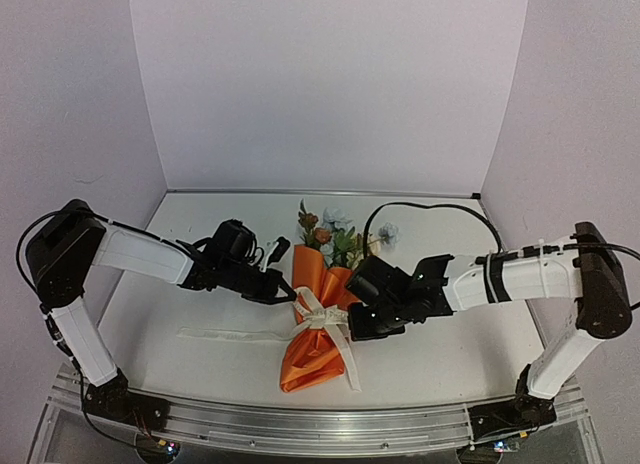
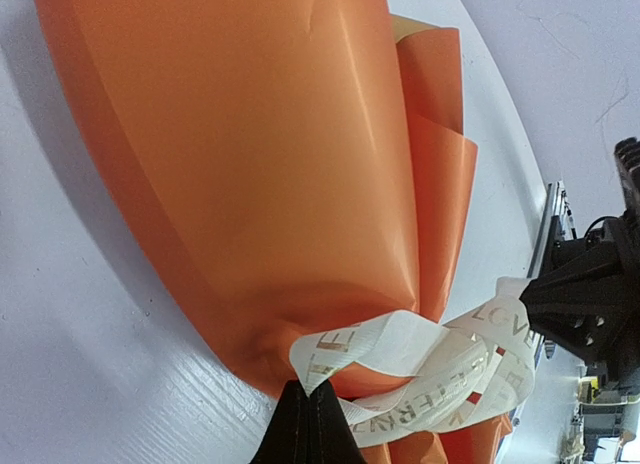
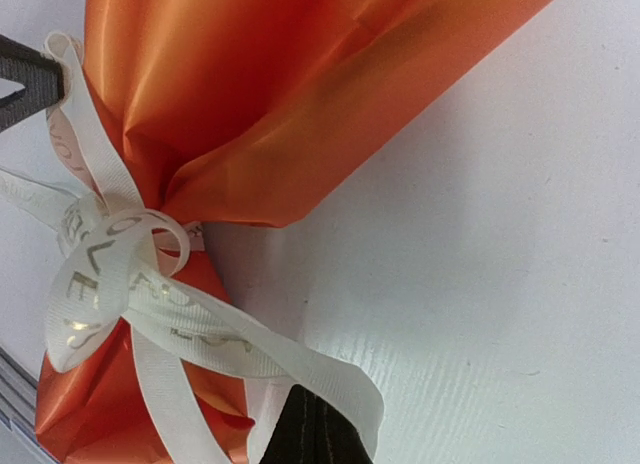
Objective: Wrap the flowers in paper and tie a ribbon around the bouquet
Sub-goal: Tie the half-tied ribbon around the folded bouquet.
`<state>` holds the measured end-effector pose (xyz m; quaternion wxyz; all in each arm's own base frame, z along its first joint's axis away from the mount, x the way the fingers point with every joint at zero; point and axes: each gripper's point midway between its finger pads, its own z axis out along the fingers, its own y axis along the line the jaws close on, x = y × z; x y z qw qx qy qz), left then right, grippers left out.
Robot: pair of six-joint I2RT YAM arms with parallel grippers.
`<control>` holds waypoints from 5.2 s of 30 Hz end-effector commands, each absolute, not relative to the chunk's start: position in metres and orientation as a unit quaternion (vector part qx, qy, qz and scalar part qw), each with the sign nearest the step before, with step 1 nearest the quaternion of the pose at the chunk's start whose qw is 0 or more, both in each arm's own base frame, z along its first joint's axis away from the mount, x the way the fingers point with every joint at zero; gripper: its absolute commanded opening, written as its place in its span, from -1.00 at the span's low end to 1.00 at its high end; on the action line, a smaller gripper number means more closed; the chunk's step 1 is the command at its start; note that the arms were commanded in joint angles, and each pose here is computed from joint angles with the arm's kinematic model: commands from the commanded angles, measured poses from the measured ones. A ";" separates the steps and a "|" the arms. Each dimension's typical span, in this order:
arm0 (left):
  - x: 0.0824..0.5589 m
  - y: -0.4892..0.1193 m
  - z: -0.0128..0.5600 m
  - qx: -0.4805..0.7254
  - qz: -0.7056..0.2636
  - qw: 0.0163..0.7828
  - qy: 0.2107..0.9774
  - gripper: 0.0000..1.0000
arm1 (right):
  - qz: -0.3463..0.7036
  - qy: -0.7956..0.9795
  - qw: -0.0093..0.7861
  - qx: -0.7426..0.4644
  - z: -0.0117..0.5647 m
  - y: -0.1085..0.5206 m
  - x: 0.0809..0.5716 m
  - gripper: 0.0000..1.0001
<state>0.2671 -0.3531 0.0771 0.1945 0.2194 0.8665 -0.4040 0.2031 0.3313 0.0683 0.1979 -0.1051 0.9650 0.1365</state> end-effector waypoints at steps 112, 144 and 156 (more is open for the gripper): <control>0.267 -0.334 0.081 0.186 -0.378 0.207 0.883 -1.00 | 0.102 0.958 0.238 -0.120 0.036 0.289 0.257 -1.00; 0.267 -0.340 0.099 0.187 -0.415 0.232 0.860 -0.44 | 0.082 0.955 0.281 -0.041 0.077 0.267 0.258 -1.00; 0.264 -0.332 0.093 0.124 -0.409 0.199 0.882 0.13 | 0.076 0.955 0.282 -0.047 0.083 0.268 0.256 -1.00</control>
